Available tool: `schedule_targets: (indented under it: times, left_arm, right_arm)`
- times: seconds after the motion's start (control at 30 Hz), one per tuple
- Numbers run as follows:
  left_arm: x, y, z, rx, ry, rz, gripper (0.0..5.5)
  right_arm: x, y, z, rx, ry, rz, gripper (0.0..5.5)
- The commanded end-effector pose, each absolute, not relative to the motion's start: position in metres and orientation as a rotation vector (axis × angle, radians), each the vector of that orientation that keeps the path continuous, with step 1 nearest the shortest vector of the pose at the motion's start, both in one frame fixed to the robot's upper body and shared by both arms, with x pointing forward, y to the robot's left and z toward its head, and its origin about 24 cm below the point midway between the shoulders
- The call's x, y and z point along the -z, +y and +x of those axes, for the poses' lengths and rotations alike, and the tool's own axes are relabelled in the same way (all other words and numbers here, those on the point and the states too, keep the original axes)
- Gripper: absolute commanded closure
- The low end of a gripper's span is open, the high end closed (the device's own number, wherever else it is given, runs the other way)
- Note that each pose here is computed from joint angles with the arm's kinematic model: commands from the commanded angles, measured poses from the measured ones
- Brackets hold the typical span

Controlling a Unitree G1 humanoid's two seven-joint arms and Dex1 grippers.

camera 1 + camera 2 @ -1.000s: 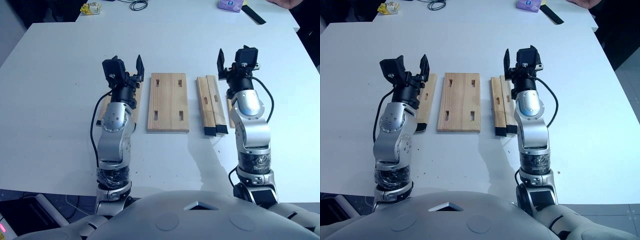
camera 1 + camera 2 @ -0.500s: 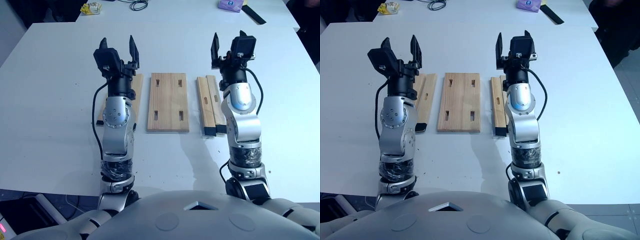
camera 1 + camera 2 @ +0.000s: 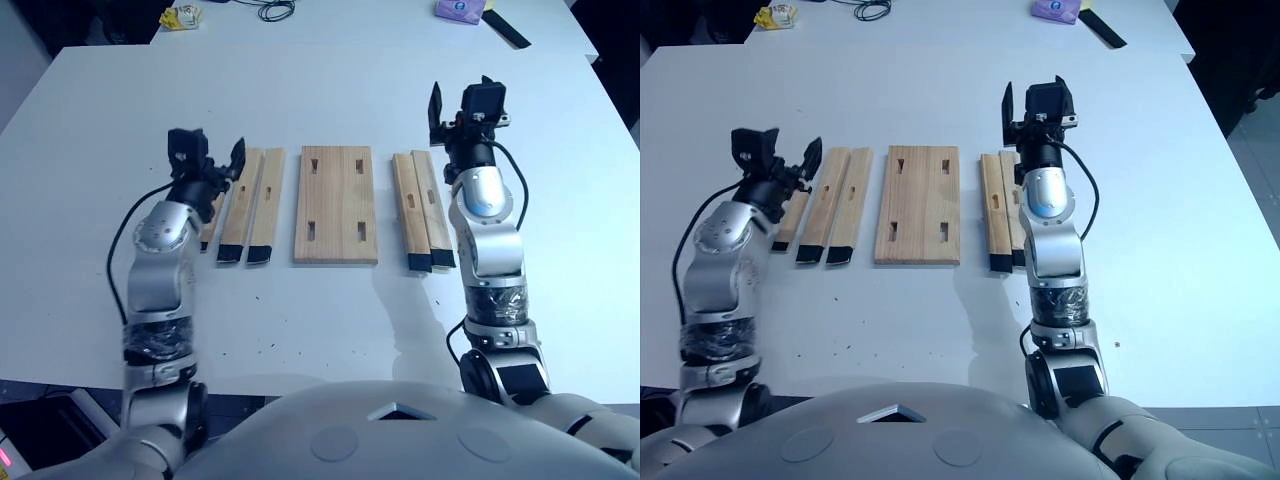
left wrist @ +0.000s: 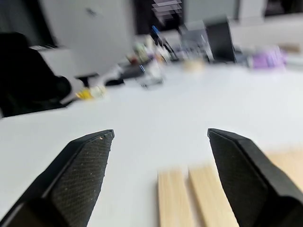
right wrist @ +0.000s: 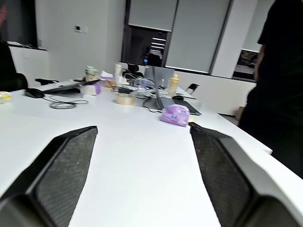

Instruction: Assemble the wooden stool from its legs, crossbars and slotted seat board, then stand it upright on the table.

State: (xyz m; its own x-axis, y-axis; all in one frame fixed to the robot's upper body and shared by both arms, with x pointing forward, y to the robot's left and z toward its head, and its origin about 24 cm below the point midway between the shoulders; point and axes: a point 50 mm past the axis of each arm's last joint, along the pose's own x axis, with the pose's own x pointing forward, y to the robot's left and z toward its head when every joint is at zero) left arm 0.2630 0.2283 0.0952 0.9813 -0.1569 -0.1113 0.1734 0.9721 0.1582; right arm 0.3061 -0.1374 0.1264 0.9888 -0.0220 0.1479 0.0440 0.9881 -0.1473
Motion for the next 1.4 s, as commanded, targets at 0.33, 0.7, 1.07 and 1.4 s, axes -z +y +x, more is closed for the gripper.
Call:
schedule_targets:
  times: [0.33,0.7,1.07,1.4]
  left_arm:
    - [-0.085,0.288,0.245,0.286,0.371,0.169,1.82]
    - [-0.06,0.281,0.23,0.278,0.495,0.228,1.82]
    - [-0.044,0.28,0.226,0.274,0.567,0.251,1.82]
    - [-0.037,0.284,0.233,0.214,0.624,0.325,1.82]
  right_arm:
    - [-0.122,-0.149,0.305,0.075,-0.136,-0.156,1.88]
    - [-0.122,-0.156,0.304,0.098,-0.135,-0.16,1.88]
    - [-0.12,-0.155,0.303,0.109,-0.134,-0.155,1.88]
    - [-0.118,-0.154,0.301,0.122,-0.133,-0.145,1.88]
